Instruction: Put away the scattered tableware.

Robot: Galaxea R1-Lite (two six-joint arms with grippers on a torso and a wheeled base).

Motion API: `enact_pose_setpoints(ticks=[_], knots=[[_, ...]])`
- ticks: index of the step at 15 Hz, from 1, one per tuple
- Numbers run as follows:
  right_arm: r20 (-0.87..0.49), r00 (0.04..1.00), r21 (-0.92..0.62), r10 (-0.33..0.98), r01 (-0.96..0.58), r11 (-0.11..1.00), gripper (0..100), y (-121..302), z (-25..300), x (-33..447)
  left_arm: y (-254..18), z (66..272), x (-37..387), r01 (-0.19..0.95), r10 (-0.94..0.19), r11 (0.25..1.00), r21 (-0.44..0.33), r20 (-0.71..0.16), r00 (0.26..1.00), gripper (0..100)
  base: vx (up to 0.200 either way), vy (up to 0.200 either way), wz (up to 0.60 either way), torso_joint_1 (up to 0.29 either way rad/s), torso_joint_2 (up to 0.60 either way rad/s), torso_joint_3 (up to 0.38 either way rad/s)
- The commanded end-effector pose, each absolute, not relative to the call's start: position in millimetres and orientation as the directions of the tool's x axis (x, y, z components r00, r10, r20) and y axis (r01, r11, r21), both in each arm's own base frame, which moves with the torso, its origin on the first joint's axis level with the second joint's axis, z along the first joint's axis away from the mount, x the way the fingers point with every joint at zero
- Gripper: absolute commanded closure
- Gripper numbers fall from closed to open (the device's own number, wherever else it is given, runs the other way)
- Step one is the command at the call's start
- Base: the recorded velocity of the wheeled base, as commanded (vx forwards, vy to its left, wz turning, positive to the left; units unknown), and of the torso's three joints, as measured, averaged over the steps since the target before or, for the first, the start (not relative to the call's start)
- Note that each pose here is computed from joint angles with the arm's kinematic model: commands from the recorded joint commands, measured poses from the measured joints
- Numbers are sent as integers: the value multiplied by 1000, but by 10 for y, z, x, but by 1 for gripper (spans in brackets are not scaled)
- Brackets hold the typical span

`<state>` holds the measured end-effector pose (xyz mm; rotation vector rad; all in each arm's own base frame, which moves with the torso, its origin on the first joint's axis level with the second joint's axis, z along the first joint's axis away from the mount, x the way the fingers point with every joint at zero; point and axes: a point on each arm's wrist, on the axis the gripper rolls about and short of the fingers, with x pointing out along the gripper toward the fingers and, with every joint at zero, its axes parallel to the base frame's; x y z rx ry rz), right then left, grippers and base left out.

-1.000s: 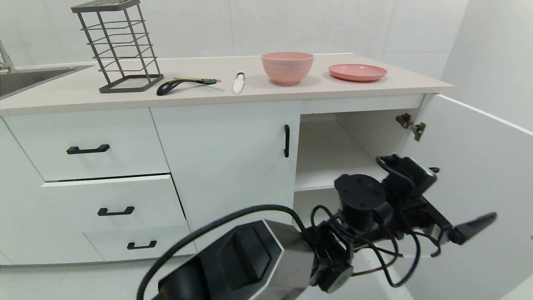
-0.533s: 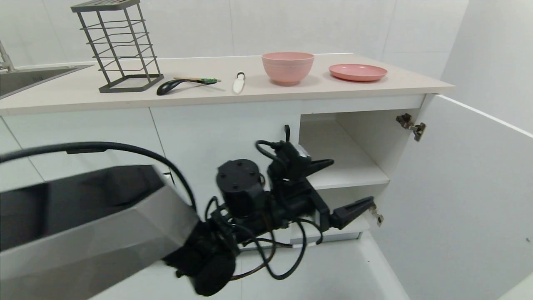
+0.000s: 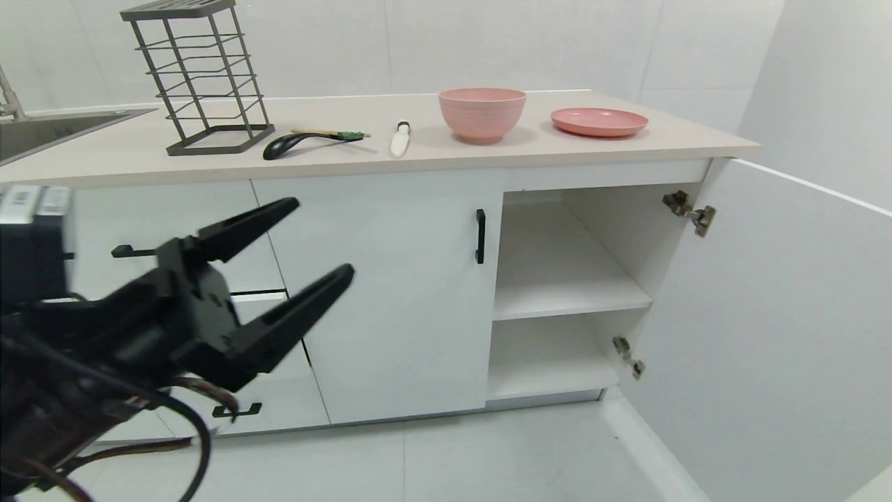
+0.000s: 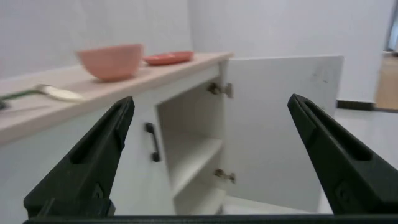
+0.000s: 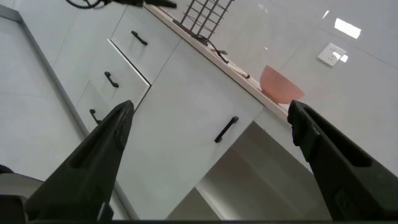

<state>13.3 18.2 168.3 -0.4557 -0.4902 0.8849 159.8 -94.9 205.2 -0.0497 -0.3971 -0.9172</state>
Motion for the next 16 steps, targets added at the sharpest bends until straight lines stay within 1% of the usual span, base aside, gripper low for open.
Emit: enact_pose_setpoints(ticks=[1, 2, 4, 5, 6, 7, 8, 9, 10, 11, 12, 13, 14, 15, 16], knots=[[287, 517, -654, 806, -509, 560, 0, 225, 1677, -338, -491, 2160, 1115, 666, -659, 726, 175, 455, 599, 0, 0, 0, 0, 0, 0, 0], [289, 517, -658, 805, -504, 560, 0, 236, 1641, -432, -422, 2136, 989, 650, -646, 740, 172, 450, 617, 0, 0, 0, 0, 0, 0, 0], [287, 498, -671, 818, -505, 543, 0, 236, 1588, -476, -338, 2083, 779, 641, -638, 750, 164, 434, 636, 0, 0, 0, 0, 0, 0, 0], [278, 432, -661, 858, -562, 497, 0, 195, 1593, -486, -272, 2041, 574, 638, -636, 753, 158, 422, 646, 0, 0, 0, 0, 0, 0, 0], [264, 420, -632, 868, -605, 485, 0, 177, 1612, -436, -228, 2016, 442, 635, -633, 758, 150, 409, 658, 0, 0, 0, 0, 0, 0, 0], [256, 447, -605, 857, -617, 503, 0, 176, 1591, -375, -182, 1964, 308, 623, -622, 769, 141, 389, 680, 0, 0, 0, 0, 0, 0, 0], [251, 478, -582, 842, -621, 525, 0, 174, 1436, -347, -139, 1864, 167, 609, -609, 783, 126, 357, 709, 0, 0, 0, 0, 0, 0, 0], [255, 484, -582, 837, -615, 533, 0, 173, 1320, -367, -117, 1800, 82, 600, -600, 791, 119, 343, 723, 0, 0, 0, 0, 0, 0, 0], [248, 519, -554, 818, -617, 559, 0, 183, 1180, -397, -80, 1662, -89, 575, -576, 812, 103, 309, 757, 0, 0, 0, 0, 0, 0, 0], [229, 539, -521, 811, -635, 570, 0, 183, 1135, -386, -73, 1597, -143, 559, -559, 824, 92, 288, 777, 0, 0, 0, 0, 0, 0, 0], [205, 666, -417, 717, -603, 680, 0, 162, 1052, -329, -71, 1458, -238, 508, -510, 858, 79, 251, 822, 0, 0, 0, 0, 0, 0, 0], [189, 718, -379, 670, -577, 724, 0, 152, 1017, -309, -75, 1409, -257, 486, -490, 870, 82, 243, 837, 0, 0, 0, 0, 0, 0, 0], [90, 846, -237, 526, -495, 836, 0, 119, 875, -258, -93, 1202, -301, 414, -429, 903, 110, 223, 876, 0, 0, 0, 0, 0, 0, 0], [22, 900, -144, 436, -429, 892, 0, 99, 800, -244, -97, 1100, -304, 391, -408, 913, 120, 213, 888, 0, 0, 0, 0, 0, 0, 0], [20, 921, -109, 390, -386, 916, 0, 88, 805, -242, -91, 1048, -292, 373, -393, 919, 131, 202, 897, 0, 0, 0, 0, 0, 0, 0]])
